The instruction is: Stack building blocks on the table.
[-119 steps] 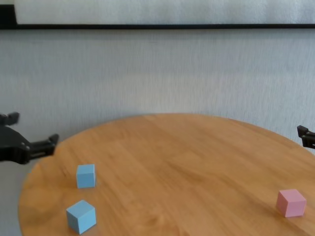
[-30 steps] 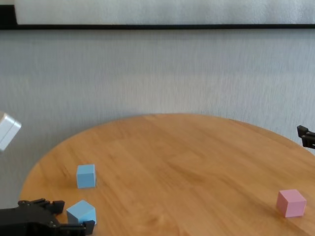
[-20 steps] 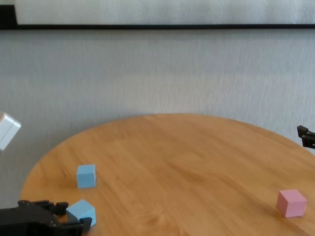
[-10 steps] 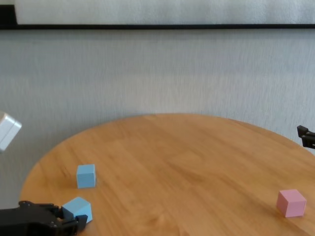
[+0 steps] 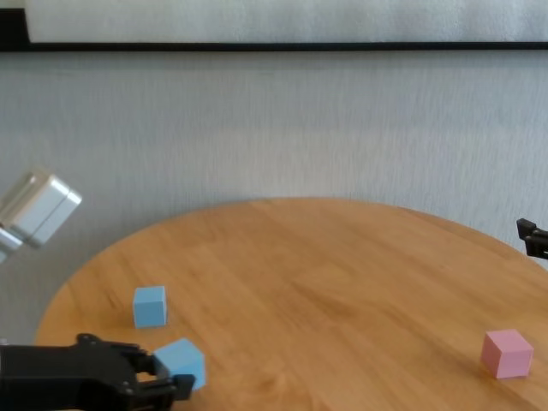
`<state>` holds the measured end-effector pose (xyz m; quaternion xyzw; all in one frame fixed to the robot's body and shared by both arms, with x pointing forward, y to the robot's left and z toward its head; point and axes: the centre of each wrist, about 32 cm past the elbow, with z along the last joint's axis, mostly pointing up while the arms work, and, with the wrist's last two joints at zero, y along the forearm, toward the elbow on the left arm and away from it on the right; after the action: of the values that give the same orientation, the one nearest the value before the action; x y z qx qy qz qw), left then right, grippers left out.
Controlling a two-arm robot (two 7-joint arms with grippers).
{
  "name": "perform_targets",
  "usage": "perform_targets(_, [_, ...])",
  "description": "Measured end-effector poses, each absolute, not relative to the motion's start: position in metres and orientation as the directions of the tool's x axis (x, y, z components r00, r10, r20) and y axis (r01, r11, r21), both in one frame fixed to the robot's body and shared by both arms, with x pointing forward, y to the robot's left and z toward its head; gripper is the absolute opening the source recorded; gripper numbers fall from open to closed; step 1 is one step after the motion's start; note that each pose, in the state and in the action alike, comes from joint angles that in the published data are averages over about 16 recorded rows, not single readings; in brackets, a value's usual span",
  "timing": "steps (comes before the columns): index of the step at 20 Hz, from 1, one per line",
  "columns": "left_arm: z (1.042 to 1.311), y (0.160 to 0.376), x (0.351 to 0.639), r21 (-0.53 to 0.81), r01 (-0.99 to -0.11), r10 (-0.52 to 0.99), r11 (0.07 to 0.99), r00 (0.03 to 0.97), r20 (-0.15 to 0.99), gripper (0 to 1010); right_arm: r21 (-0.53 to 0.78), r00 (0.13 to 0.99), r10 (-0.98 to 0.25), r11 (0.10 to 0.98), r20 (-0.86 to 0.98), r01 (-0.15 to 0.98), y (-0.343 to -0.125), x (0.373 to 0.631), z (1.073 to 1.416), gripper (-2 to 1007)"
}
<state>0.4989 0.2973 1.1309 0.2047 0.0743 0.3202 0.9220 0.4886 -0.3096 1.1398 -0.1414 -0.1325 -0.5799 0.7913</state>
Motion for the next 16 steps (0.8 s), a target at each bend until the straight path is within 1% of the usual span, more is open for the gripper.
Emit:
perform_targets(9, [1.143, 0.273, 0.537, 0.425, -0.423, 0.479, 0.800, 0.877, -0.029, 397, -0.070, 0.292, -0.880, 0.287, 0.374, 0.955, -0.310, 0.489, 1.140, 1005])
perform_targets(16, [1.145, 0.254, 0.568, 0.433, -0.367, 0.418, 0.823, 0.908, -0.025, 397, -0.070, 0.292, -0.880, 0.287, 0.374, 0.955, -0.310, 0.489, 1.140, 1005])
